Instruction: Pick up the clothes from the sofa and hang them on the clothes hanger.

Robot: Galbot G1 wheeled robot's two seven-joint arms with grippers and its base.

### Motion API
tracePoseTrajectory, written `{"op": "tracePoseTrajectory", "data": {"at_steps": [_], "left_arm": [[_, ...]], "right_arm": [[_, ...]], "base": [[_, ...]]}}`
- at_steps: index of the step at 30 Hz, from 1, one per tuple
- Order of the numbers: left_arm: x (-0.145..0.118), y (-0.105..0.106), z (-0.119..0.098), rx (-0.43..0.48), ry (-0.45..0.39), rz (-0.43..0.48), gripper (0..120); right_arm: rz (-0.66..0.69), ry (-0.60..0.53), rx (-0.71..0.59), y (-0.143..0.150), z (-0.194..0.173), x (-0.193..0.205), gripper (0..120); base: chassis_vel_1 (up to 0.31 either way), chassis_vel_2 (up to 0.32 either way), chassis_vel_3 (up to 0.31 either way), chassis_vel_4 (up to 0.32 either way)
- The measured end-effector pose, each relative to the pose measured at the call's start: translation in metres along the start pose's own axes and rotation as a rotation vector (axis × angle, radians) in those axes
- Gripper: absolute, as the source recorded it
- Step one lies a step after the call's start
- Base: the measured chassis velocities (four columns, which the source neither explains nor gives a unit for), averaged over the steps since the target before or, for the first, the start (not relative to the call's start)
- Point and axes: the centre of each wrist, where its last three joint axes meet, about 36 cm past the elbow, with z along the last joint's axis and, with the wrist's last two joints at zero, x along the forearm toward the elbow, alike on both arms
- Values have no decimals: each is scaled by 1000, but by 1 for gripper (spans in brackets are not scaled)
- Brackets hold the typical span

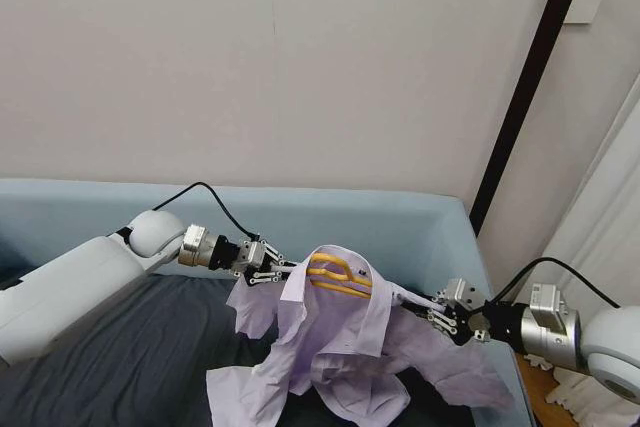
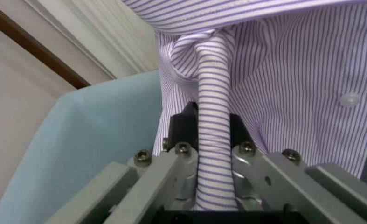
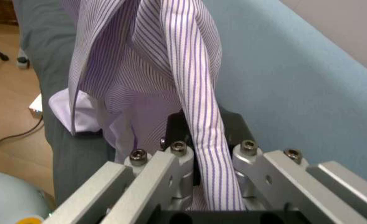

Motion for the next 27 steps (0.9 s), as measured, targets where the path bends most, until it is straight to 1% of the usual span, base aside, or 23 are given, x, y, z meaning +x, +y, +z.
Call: {"op": "tracePoseTrajectory", "data": {"at_steps": [1,2,4,5,6,7,8,9,10,11,13,15,16,17,18,21,22,24,27], "left_arm": [[0,0,0,0,0,0,4],[1,0,-1,-6,2,-7,7],[2,1,-2,-21,4,-32,15],[4,1,-3,-39,6,-62,20],[4,1,-3,-39,6,-62,20],[5,2,-3,-48,8,-74,23],[7,2,-3,-63,11,-92,32],[9,3,-5,-85,12,-120,35],[9,3,-5,-85,12,-120,35],[10,0,-6,-103,14,-154,39],[11,-8,-8,-134,5,-230,48],[13,-13,-9,-153,6,-261,58],[13,-13,-9,-153,6,-261,58],[15,-19,-9,-162,8,-279,61],[17,-24,-8,-167,9,-298,69],[22,-40,-7,-164,6,-356,80],[22,-40,-7,-164,6,-356,80],[28,-52,-9,-157,-2,-410,89],[32,-64,-10,-149,-14,-477,98]], "right_arm": [[0,0,0,0,0,0,4],[0,-2,-6,0,0,0,4],[2,-7,-25,-1,1,0,4],[6,-13,-42,-1,1,-1,4],[6,-13,-42,-1,1,-1,4],[10,-15,-49,-1,1,-1,4],[24,-19,-61,-1,1,-1,4],[42,-26,-86,-1,1,-2,4],[42,-26,-86,-1,1,-2,4],[51,-31,-117,0,1,-3,4],[62,-32,-180,-1,1,-5,3],[72,-30,-212,-3,1,-5,3],[72,-30,-212,-3,1,-5,3],[79,-29,-229,-4,1,-5,3],[89,-29,-244,-6,2,-6,3],[130,-29,-278,-9,2,-6,3],[130,-29,-278,-9,2,-6,3],[169,-35,-314,-15,-1,-5,2],[198,-60,-350,-25,-9,0,2]], "base": [[0,0,0,0],[0,0,0,0],[0,0,0,0],[0,0,0,0],[0,0,0,0],[0,0,0,0],[0,0,0,0],[0,0,0,0],[0,0,0,0],[0,0,0,0],[0,0,0,0],[0,0,0,0],[0,0,0,0],[0,0,0,0],[0,0,0,0],[0,0,0,0],[0,0,0,0],[0,0,0,0],[0,0,0,0]]}}
